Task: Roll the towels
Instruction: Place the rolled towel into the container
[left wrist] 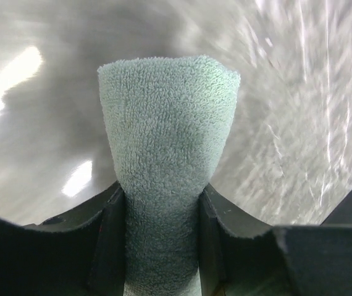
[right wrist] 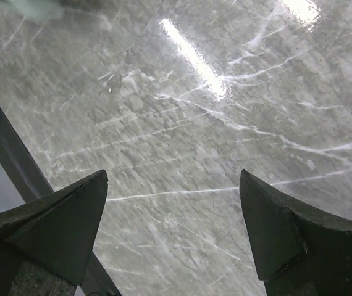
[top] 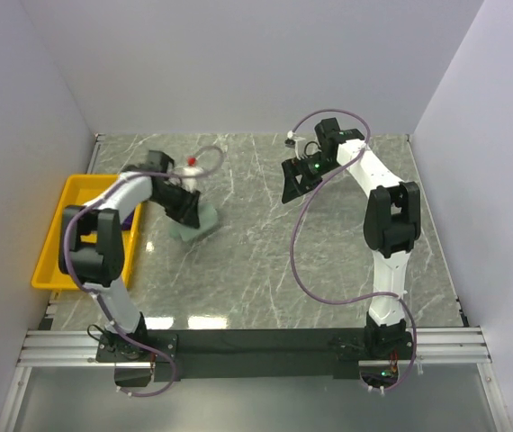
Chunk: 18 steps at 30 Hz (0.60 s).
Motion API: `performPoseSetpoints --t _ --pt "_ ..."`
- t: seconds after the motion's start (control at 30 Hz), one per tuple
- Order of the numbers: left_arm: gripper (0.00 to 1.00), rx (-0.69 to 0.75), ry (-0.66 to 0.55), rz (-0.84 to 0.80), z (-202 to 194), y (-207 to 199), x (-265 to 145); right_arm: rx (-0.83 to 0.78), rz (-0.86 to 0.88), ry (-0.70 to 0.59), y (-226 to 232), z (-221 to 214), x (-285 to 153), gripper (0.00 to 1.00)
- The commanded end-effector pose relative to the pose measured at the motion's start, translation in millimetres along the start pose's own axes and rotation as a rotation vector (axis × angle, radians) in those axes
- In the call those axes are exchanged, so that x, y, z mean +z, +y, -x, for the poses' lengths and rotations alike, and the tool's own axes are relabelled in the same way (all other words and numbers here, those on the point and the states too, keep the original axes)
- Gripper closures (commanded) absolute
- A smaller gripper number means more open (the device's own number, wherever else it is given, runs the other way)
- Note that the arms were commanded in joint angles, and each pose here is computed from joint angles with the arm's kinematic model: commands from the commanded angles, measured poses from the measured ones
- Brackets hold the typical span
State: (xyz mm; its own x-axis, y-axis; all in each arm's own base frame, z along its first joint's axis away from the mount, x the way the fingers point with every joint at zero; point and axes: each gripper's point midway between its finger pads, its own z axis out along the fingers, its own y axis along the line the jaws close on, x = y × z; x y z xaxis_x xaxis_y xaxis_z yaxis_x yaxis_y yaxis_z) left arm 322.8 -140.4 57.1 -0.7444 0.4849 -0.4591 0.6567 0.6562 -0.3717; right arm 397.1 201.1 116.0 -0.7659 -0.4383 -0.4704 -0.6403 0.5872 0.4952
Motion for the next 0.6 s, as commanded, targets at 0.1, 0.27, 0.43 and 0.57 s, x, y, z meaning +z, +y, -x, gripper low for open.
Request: performPoseSetpoints --t 0.1,0.27,0.43,0.57 --pt "0.99 -0.121 -0.256 0.152 48.4 48.5 -121.0 -0.003 -0.019 -0.026 -2.4 6.7 -9.9 0.06" --pt "1.0 -0.328 -0.31 0.357 13.5 141.5 -186.5 0.01 0.005 -0.025 0.5 5.3 -6.6 0.06" --pt "1.0 -0.438 -0.374 0.503 -15.9 210.3 -235.1 0.031 0.028 -0.026 1.8 3.8 -2.8 0.06" --pt "1.0 -0.438 -0.305 0.653 -43.6 241.6 -235.9 0.039 0.043 -0.03 3.8 1.9 -0.7 0.05"
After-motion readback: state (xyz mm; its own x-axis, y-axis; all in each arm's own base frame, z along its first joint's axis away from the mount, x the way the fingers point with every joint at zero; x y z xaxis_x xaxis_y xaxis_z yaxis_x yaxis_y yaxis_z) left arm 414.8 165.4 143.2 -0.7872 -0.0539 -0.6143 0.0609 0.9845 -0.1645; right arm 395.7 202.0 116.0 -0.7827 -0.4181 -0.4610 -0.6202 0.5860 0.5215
